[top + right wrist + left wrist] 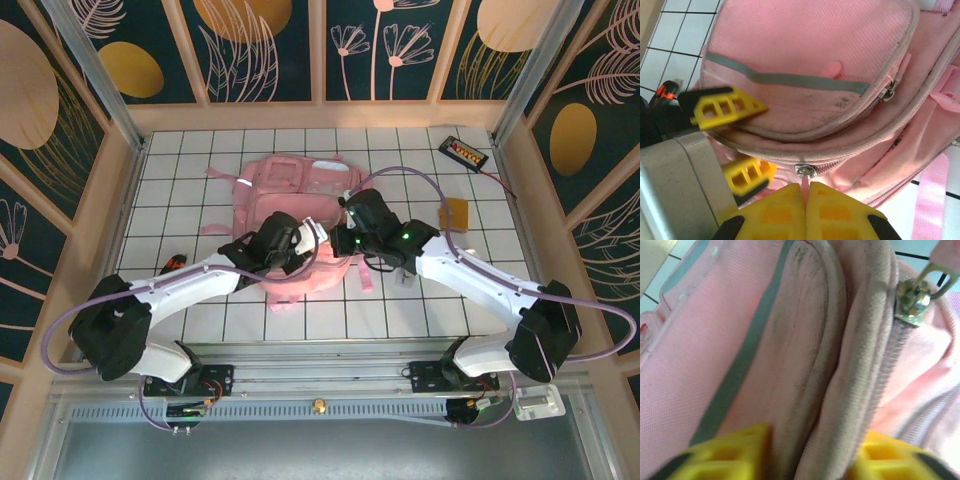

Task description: Pack the student bag

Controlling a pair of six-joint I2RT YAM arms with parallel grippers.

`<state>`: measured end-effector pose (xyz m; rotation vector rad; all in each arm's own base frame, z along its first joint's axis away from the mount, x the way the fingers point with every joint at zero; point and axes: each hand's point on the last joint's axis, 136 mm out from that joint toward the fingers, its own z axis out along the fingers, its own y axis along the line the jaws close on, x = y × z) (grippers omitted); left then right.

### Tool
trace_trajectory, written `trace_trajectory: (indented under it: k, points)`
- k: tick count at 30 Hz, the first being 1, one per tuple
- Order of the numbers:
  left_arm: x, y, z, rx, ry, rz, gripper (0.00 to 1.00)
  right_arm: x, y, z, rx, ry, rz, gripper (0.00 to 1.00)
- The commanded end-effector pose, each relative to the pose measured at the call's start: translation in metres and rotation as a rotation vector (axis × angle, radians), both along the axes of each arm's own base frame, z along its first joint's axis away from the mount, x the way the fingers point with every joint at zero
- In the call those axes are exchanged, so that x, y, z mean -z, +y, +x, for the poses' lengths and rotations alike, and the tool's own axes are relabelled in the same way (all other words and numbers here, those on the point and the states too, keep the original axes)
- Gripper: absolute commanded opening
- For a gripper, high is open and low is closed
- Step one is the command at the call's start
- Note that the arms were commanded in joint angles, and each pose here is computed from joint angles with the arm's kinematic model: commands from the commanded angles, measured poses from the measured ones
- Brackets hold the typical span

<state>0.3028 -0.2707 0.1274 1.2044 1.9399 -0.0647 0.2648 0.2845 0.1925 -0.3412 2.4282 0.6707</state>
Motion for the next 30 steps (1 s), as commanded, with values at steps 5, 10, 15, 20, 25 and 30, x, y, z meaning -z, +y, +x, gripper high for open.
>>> trace_trajectory:
  k: [5,10,15,20,25,30]
  points:
    - [-0.019,0.013,-0.005,-0.022,-0.055,-0.027,0.0,-0.028,-0.038,0.032,0.107,-0.134,0.04,0.0]
    - [-0.023,0.019,-0.022,0.015,-0.042,-0.052,0.0,-0.006,-0.077,0.067,0.206,-0.19,0.043,0.0]
    - [-0.021,0.025,-0.034,0.054,-0.035,-0.041,0.0,0.014,-0.104,0.102,0.284,-0.254,0.041,0.0]
    - [-0.014,0.027,-0.039,0.07,-0.022,-0.017,0.0,0.034,-0.121,0.136,0.323,-0.229,0.068,0.0]
    - [-0.013,0.03,-0.036,0.058,-0.044,-0.013,0.0,0.032,-0.091,0.123,0.187,-0.163,0.187,0.44]
    - [-0.028,0.029,-0.035,0.039,-0.082,-0.073,0.75,0.015,-0.082,0.098,0.146,-0.128,0.188,0.77]
